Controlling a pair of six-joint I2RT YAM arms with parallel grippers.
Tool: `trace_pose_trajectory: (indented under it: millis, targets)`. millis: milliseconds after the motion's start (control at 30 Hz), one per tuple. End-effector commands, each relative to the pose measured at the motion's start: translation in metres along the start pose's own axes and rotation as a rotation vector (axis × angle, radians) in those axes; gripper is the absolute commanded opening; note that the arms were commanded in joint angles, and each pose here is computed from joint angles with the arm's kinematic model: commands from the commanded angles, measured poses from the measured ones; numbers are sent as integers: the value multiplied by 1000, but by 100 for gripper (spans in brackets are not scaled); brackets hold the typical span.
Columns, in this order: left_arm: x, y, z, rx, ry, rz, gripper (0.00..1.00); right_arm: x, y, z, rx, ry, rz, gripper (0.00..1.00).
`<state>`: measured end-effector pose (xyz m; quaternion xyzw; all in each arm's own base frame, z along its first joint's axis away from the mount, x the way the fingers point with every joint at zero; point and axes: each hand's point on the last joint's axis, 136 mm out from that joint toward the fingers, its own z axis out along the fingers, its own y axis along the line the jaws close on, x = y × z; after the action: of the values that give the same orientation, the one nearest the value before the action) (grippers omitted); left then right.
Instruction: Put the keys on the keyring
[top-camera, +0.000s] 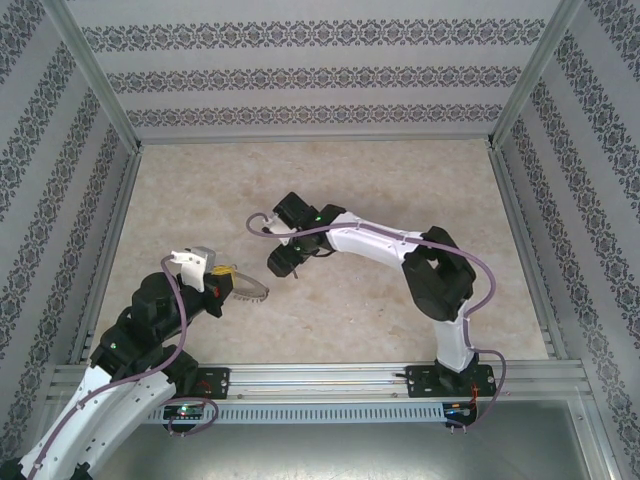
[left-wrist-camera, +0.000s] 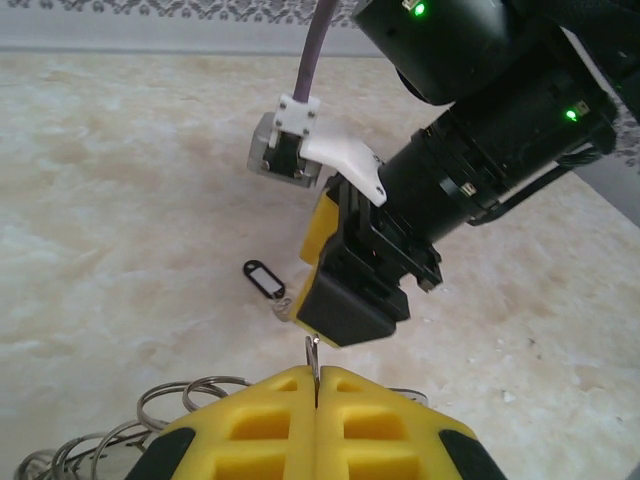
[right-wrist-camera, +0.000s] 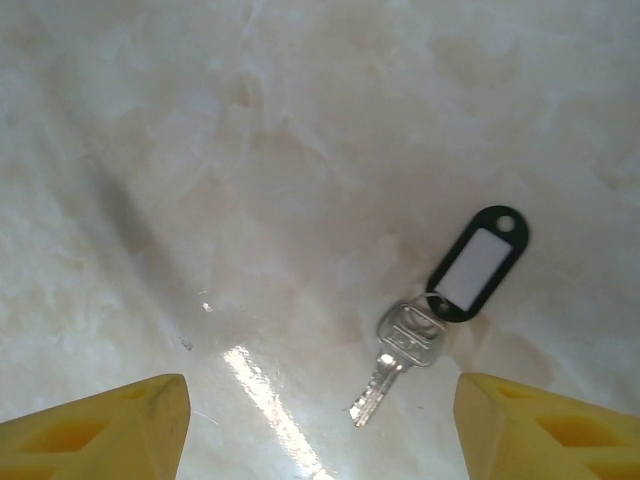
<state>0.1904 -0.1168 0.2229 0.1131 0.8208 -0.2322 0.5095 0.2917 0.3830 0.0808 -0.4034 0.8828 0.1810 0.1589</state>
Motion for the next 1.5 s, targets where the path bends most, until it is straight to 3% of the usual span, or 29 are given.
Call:
trace_pose_trajectory:
  millis: [0,267,733,1067,1467]
  targets:
    - [2,13,1,-65,-8,-40,0,9,-9,5,82,85,-11,68]
    - [2,18,-3,-92,-25,-17,0,22,-23,23,186,182,-23,52]
    - [4,18,-4,-86,-40,-11,0,15,-26,44,208,190,0,45]
    - [4,16,-4,-69,-49,-7,0,21,-32,54,233,208,5,33]
    - [4,13,-4,-52,-50,-7,0,16,-36,61,244,194,19,33]
